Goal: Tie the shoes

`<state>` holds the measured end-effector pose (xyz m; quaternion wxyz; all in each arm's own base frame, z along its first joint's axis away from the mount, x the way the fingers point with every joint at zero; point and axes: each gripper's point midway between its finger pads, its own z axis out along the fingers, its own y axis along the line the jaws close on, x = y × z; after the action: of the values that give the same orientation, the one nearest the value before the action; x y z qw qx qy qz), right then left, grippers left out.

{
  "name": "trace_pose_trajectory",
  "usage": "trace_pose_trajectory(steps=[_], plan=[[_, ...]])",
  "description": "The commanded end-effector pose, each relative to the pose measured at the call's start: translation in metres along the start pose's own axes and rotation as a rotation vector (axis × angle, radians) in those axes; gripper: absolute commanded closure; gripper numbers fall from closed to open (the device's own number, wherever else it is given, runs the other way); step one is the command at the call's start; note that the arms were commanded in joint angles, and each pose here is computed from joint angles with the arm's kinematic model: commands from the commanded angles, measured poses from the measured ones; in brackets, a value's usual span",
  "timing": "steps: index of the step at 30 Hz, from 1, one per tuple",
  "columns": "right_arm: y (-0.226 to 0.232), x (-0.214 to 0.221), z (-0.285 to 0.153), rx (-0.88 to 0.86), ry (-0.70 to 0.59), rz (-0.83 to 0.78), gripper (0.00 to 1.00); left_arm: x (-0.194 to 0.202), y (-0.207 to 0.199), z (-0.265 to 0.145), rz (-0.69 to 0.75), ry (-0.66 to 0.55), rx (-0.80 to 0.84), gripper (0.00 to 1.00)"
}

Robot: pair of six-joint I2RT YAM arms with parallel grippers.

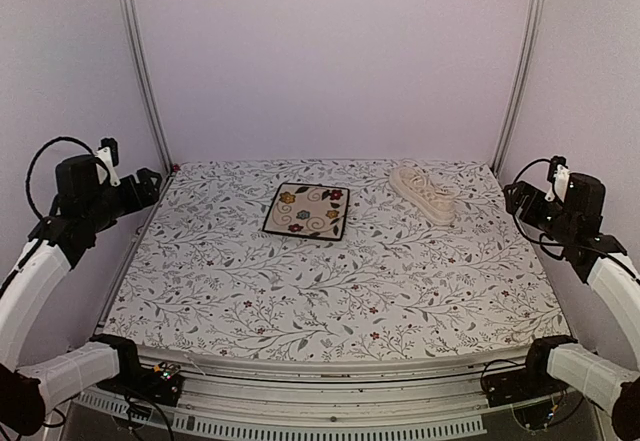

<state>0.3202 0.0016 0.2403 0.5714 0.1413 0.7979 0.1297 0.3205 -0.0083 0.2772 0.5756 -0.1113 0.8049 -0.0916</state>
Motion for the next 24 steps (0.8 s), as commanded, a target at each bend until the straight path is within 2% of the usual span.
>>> trace_pose_trajectory(steps=[1,5,9,14,19,24], plan=[[0.014,-0.016,0.000,-0.045,-0.008,-0.023,0.01,-0.002,0.000,0.004,0.057,0.012,-0.002,0.03],[0.026,-0.023,0.004,-0.106,-0.012,-0.028,0.01,-0.018,0.010,0.000,0.077,-0.019,-0.079,0.03],[0.034,-0.016,0.023,-0.129,0.064,-0.018,0.01,-0.030,0.000,-0.002,0.140,-0.046,-0.038,0.03],[0.059,0.011,0.051,-0.137,0.167,-0.103,0.01,-0.036,0.018,-0.009,0.120,-0.104,-0.133,0.03],[0.046,0.048,0.093,-0.044,0.355,-0.131,0.01,-0.032,0.027,-0.021,0.117,-0.129,-0.174,0.03],[0.046,0.076,0.134,-0.054,0.455,-0.178,0.01,-0.037,0.027,-0.030,0.110,-0.175,-0.165,0.03]])
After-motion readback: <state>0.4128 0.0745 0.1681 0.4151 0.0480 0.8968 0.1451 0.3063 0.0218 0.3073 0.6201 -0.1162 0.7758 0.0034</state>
